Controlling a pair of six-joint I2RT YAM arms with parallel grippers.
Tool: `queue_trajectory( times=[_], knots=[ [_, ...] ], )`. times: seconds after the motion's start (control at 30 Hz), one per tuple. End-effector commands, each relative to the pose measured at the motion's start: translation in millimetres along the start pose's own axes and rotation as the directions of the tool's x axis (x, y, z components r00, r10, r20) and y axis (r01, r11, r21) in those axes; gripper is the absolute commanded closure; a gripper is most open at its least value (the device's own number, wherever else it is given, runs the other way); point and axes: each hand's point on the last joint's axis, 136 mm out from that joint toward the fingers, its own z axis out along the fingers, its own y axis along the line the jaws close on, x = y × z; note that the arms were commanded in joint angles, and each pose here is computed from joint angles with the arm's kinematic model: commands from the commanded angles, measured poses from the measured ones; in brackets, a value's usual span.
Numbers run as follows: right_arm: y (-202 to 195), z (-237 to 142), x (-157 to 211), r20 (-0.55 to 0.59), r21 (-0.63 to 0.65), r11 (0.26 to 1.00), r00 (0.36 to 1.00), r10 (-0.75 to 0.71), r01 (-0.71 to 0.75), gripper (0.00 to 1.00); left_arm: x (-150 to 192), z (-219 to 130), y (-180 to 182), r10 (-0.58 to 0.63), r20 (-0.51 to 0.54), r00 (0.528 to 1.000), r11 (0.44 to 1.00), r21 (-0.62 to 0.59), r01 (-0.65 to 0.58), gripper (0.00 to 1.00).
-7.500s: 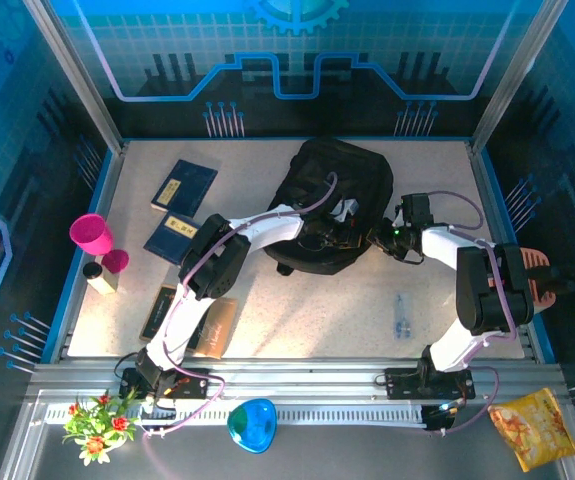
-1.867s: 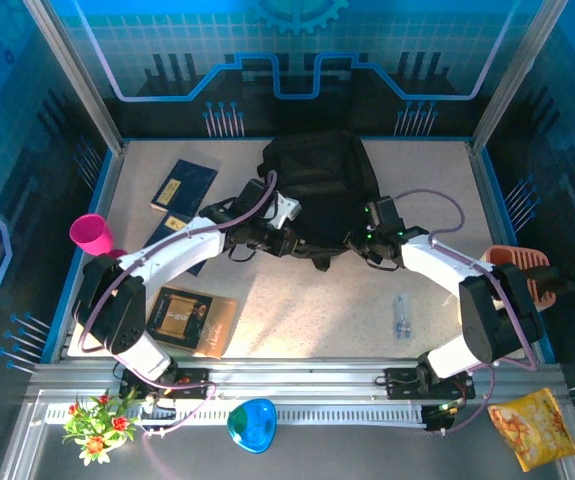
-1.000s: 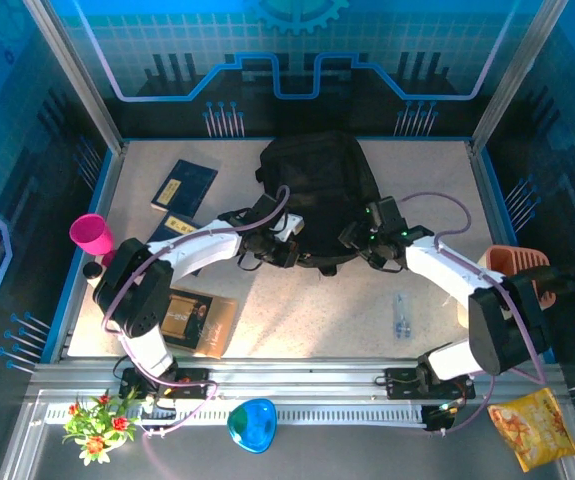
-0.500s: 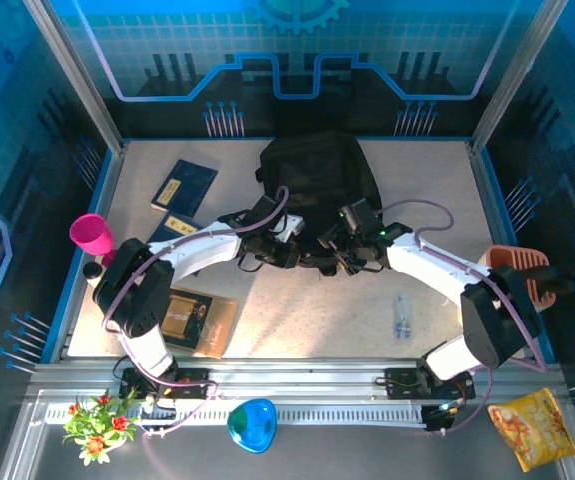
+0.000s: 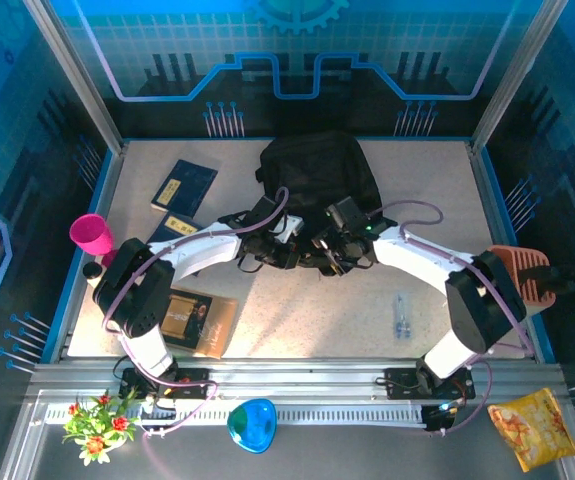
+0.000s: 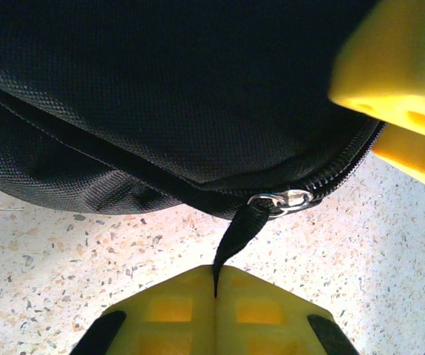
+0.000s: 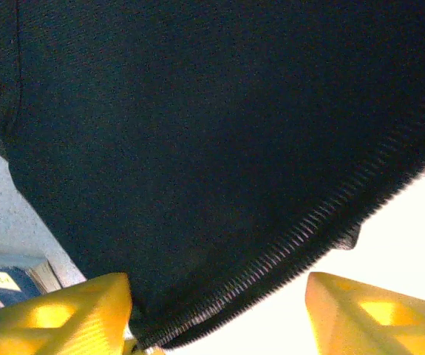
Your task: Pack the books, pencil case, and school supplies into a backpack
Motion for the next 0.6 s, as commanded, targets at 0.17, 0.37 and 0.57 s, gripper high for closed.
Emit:
queue_trajectory(
  times=[0.17, 0.37, 0.57],
  knots=[
    [13, 15, 3, -0.021, -0.004, 1.0, 1.0, -0.016, 0.016, 0.58, 5, -4, -2, -0.024, -0.003, 1.0, 1.0, 0.005, 0.024, 1.0],
    [6, 10, -2, 0.007, -0.012, 1.0, 1.0, -0.018, 0.018, 0.81, 6, -9, 8, -0.041, 0.023, 0.999, 0.998, -0.049, 0.042, 1.0],
    [-5, -1, -17, 0.067, -0.026, 1.0, 0.998, -0.006, 0.008, 0.95, 12, -12, 33, -0.098, 0.053, 0.994, 0.986, -0.132, 0.104, 1.0]
  ],
)
